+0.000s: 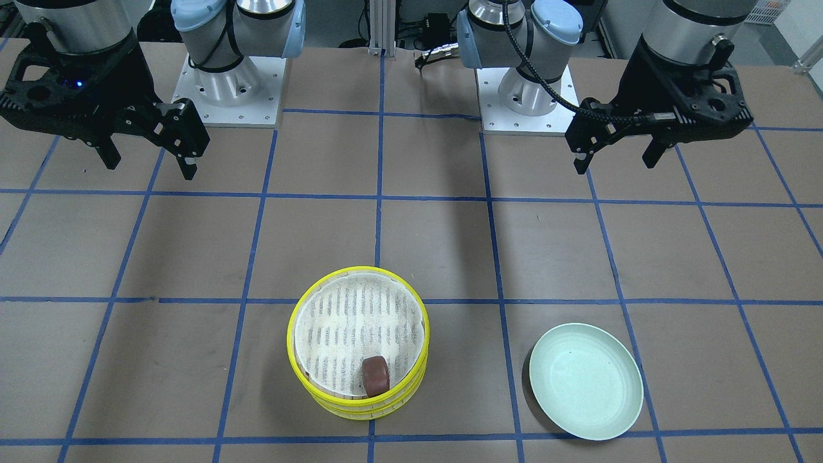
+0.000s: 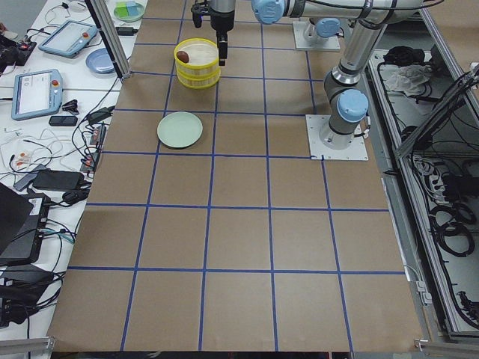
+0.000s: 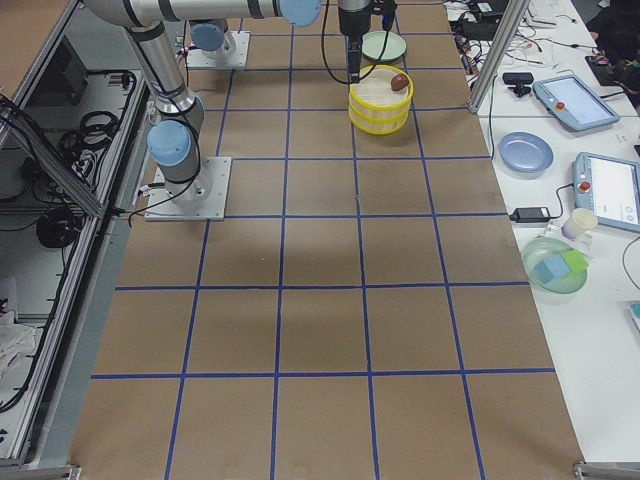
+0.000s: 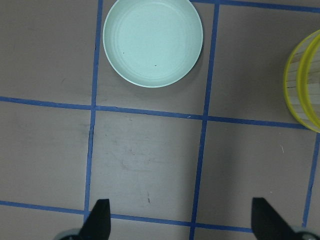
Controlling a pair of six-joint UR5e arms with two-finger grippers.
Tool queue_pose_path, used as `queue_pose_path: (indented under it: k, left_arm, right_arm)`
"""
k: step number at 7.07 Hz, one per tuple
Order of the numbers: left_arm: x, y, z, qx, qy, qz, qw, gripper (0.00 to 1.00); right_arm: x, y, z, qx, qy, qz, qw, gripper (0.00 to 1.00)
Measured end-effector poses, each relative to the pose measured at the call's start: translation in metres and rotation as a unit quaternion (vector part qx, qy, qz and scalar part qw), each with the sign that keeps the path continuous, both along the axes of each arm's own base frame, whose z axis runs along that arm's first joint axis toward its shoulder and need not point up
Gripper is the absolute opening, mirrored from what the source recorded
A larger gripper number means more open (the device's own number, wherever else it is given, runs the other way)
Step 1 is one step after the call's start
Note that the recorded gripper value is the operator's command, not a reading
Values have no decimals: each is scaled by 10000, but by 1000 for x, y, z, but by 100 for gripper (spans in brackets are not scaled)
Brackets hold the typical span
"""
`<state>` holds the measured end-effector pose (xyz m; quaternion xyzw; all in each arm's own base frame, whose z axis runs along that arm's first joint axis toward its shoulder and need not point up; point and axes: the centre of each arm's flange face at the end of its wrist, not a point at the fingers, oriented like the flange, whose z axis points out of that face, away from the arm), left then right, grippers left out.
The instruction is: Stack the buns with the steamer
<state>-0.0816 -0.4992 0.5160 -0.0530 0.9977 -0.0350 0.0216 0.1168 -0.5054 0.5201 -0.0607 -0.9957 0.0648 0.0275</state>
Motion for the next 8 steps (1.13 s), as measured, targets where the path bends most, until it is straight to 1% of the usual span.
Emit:
queue_pose_path:
  k: [5,8]
  left_arm:
    - [0,3,1,-67,-15,21,10000,100]
    - [2,-5,-7,-62,-42,81,9999,100]
  right_arm:
    - [1,0,0,2,-37,5,10000,100]
    - [1,0,0,2,-48,6,10000,100]
